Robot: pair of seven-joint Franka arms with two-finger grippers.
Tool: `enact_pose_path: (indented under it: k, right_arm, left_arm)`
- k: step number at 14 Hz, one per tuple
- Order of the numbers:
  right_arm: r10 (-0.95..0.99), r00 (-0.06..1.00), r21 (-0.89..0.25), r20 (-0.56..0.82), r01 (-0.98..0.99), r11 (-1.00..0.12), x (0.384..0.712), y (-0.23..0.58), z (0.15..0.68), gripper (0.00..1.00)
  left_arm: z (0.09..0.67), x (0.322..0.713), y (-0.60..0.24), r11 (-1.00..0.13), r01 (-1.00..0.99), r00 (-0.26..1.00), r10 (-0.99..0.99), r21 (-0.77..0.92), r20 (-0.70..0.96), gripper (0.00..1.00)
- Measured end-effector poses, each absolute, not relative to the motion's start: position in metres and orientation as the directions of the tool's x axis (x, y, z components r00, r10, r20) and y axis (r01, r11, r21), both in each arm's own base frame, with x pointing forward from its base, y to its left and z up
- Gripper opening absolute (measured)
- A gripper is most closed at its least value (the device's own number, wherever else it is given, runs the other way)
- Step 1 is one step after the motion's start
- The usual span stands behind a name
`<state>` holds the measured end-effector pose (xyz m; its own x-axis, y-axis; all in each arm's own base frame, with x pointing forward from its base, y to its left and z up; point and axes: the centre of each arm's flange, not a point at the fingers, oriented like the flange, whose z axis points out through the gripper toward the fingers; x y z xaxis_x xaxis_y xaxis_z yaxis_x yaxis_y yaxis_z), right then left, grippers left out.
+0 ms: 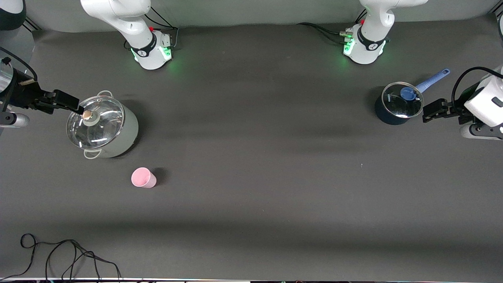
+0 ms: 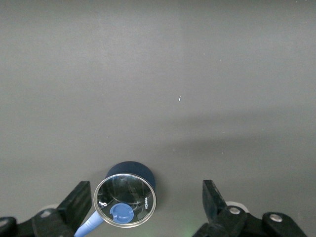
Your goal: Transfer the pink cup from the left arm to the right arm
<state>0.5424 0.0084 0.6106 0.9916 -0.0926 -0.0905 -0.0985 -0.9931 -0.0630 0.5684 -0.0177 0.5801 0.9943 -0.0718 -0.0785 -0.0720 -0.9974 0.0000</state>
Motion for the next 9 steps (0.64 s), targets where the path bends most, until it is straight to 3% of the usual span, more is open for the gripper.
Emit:
enact_pose_path:
  k: [9]
  right_arm:
    - [-0.093,0.992,-0.063,-0.088,-0.099,-0.993,0.5427,0.0085,0.6107,1.0]
  left_arm:
    - [0.5803,0.5685,-0.0163,-0.997,-0.073,0.994,-0.072,-0.012,-0.079,1.0]
